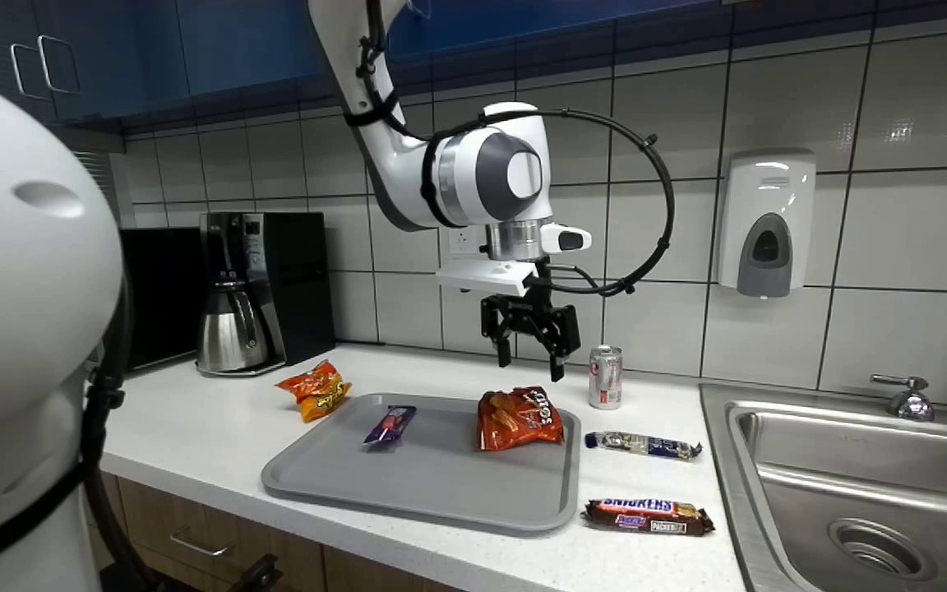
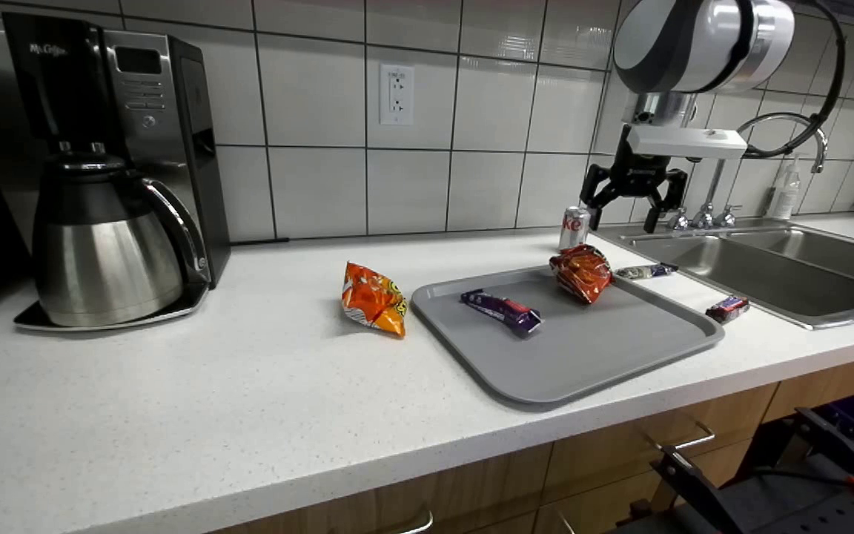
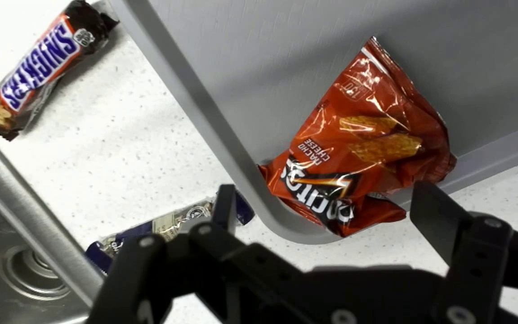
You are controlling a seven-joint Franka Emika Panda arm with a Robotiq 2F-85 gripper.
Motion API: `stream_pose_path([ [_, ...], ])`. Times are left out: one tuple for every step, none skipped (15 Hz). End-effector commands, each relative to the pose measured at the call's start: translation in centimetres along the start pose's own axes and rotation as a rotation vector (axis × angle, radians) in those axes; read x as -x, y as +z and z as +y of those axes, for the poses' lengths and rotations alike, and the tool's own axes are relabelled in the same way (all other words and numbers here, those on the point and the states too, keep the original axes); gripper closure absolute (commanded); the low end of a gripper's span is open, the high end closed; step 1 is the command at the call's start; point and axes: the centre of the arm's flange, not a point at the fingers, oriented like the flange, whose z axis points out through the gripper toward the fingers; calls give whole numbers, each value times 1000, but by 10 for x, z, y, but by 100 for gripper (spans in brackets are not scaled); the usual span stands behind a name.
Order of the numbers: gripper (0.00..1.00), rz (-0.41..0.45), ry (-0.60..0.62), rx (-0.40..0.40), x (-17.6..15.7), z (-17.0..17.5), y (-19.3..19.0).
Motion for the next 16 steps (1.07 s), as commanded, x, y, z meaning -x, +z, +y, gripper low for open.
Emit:
stream_pose_path([
  [0, -8, 95, -4, -7, 10, -6],
  [0, -6, 120, -6, -10, 13, -6],
  [0, -5, 141, -8, -11, 15, -6],
  [0, -5, 162, -6, -13, 16, -6],
  [0, -6, 173, -9, -13, 16, -6],
  [0, 7, 121, -5, -6, 15, -2],
  [0, 7, 125, -5, -6, 16, -2],
  [0, 6, 124, -5, -6, 15, -1],
  [0, 4, 124, -4, -5, 15, 0],
  [0, 3, 123, -4, -5, 15, 0],
  [0, 3, 123, -4, -5, 15, 0],
  [0, 3, 123, -4, -5, 15, 0],
  [0, 3, 123, -4, -5, 15, 0],
  [0, 3, 123, -4, -5, 15, 0],
  [0, 3, 123, -4, -5, 15, 0],
  [0, 3, 123, -4, -5, 15, 0],
])
